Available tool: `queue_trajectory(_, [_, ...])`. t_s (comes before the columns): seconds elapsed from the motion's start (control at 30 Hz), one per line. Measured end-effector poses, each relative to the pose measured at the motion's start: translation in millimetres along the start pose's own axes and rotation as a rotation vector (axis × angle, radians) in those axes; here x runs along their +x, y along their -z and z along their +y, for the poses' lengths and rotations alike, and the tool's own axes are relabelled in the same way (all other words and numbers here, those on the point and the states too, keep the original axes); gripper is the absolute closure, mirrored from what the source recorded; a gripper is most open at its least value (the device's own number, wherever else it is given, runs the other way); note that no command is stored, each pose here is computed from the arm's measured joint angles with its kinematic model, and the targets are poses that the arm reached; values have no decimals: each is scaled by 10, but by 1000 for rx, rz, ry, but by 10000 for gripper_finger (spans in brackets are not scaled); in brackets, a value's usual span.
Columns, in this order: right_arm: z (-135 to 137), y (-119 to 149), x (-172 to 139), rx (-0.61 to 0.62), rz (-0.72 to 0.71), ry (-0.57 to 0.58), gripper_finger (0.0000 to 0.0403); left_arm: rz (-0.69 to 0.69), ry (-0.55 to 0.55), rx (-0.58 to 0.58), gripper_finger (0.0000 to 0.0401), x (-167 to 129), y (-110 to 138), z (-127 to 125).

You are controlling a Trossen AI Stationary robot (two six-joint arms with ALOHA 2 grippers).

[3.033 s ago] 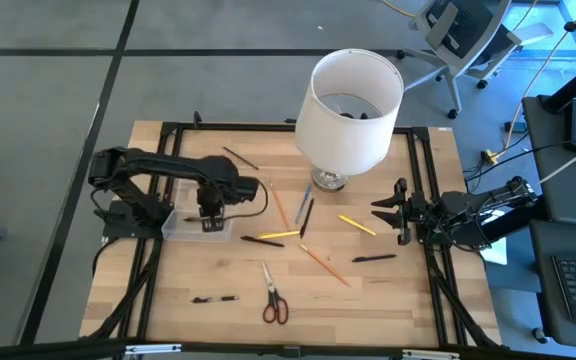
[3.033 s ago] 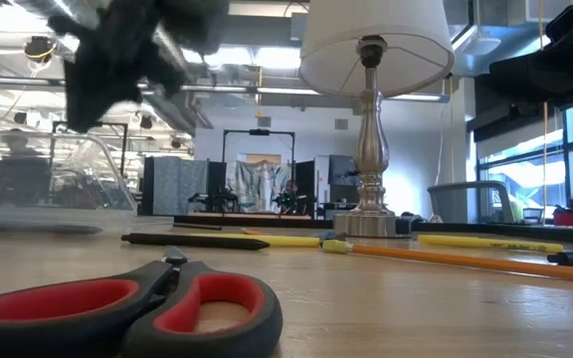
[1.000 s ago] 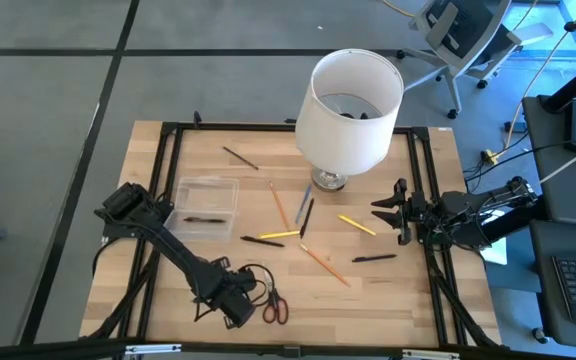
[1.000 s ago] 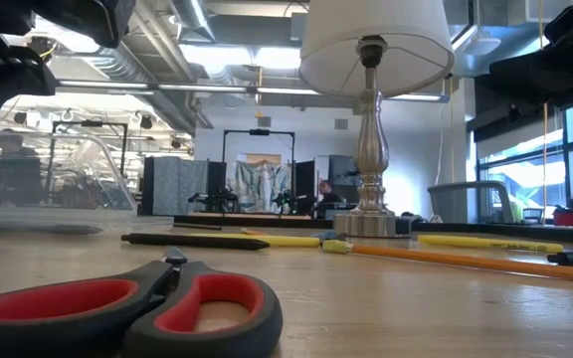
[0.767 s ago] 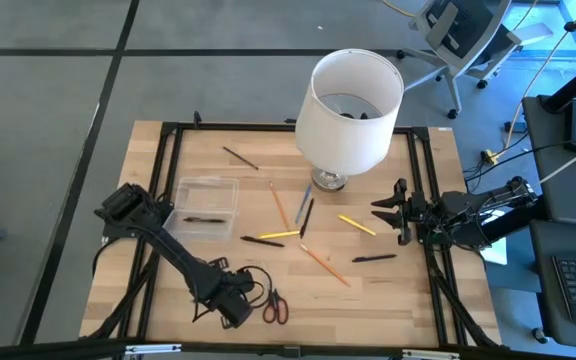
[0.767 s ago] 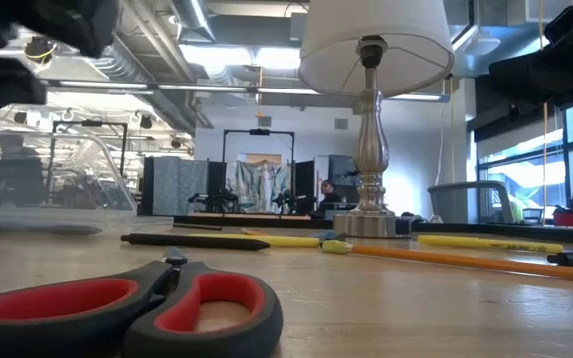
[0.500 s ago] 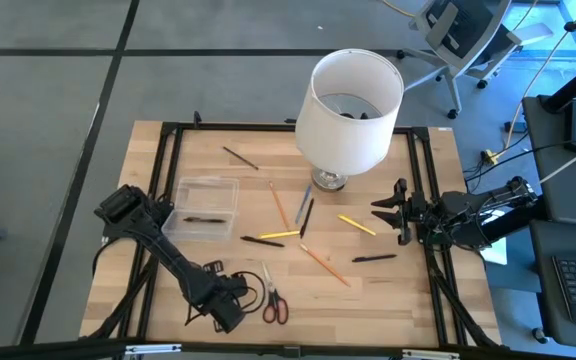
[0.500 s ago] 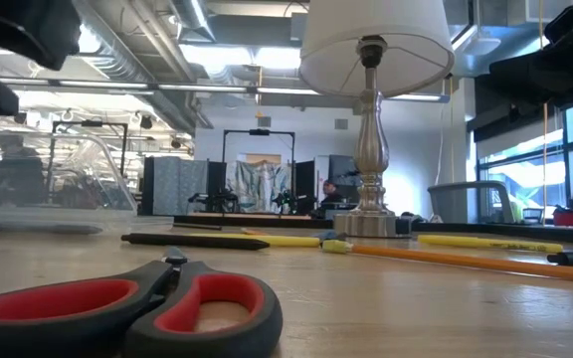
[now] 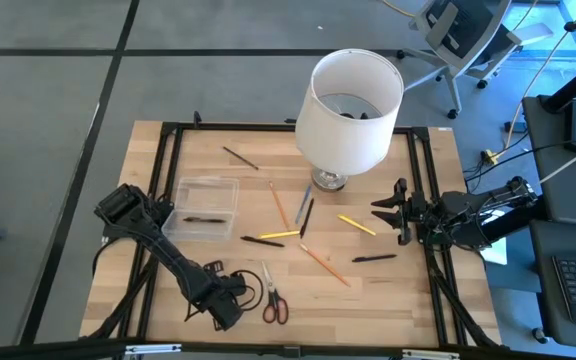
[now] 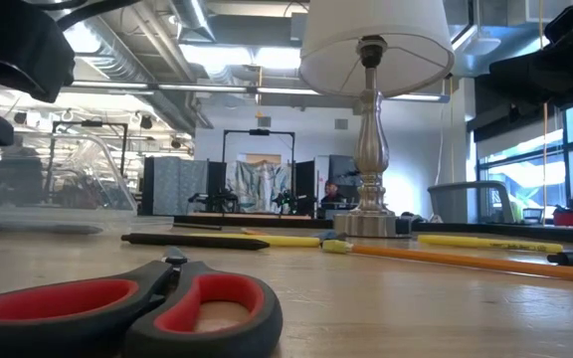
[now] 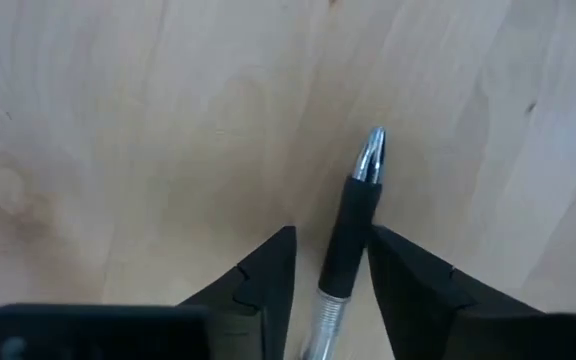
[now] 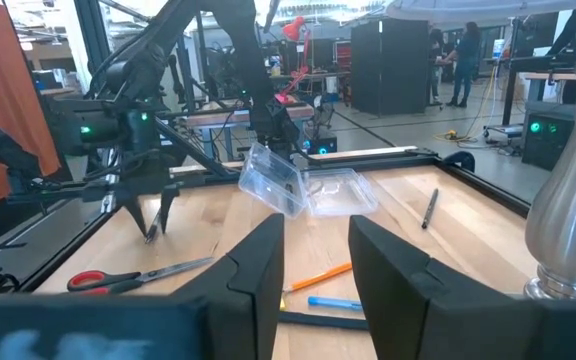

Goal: Pick & place school supplies into a supply box
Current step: Put the black pen into the transparent supply box

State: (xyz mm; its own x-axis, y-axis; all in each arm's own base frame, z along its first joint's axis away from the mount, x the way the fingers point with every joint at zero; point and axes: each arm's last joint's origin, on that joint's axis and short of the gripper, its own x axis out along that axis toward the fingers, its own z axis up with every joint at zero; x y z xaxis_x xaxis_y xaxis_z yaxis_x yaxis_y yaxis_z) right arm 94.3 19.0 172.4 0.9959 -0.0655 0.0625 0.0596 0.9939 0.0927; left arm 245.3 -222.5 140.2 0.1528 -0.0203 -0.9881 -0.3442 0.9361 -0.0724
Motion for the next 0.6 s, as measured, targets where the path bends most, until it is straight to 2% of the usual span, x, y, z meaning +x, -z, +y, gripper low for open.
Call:
queue_trajectory(0.33, [0,0,0,-2,0,0,283,-1,-3,0,373,5,1,3])
queue_trajectory(0.6, [0,0,0,-10,0,0,283,-3,5,-12,378,12,-2,-3])
